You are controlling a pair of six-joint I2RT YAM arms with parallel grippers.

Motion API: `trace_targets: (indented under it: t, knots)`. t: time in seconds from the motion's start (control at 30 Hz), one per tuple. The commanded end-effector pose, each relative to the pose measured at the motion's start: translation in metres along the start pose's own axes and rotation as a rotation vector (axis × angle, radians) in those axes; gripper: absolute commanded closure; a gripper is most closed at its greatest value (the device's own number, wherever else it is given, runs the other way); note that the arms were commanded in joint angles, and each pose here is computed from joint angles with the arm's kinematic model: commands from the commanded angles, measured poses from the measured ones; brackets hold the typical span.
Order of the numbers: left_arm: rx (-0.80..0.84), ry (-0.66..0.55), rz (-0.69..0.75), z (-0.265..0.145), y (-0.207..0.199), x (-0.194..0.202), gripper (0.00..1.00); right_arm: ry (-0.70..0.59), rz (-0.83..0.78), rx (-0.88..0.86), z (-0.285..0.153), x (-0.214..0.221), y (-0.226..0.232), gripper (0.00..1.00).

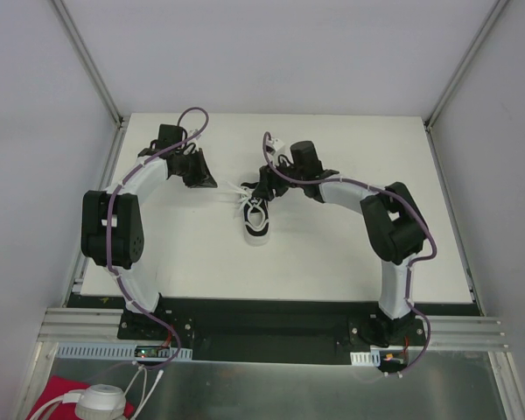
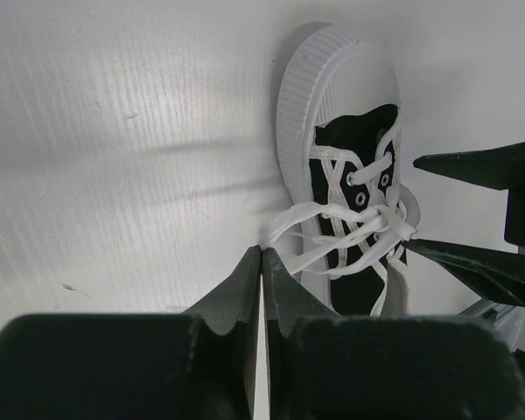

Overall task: Tie the shoes
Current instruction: Tie the shoelace on the shoe.

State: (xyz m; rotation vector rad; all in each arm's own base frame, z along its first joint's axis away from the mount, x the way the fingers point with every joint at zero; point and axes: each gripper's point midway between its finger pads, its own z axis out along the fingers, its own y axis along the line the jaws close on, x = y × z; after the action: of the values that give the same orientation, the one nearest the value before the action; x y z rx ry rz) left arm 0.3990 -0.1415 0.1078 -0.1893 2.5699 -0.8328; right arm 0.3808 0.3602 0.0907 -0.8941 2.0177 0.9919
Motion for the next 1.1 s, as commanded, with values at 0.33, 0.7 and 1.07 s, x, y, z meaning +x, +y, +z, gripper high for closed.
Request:
trace_targets:
  t: [0.33,0.7,1.07]
  knots:
    - [0.029,-0.003,0.026,-0.008,-0.014,0.000,1.00,-0.111,-0.105,0.016,-0.030,-0.039,0.007,0.02]
    - [0.030,-0.001,0.025,-0.007,-0.014,0.000,1.00,-0.102,-0.146,0.152,-0.043,-0.023,-0.021,0.04]
    - [0.033,0.014,0.025,-0.001,-0.016,0.002,1.00,0.024,-0.222,0.082,-0.037,-0.008,-0.014,0.44]
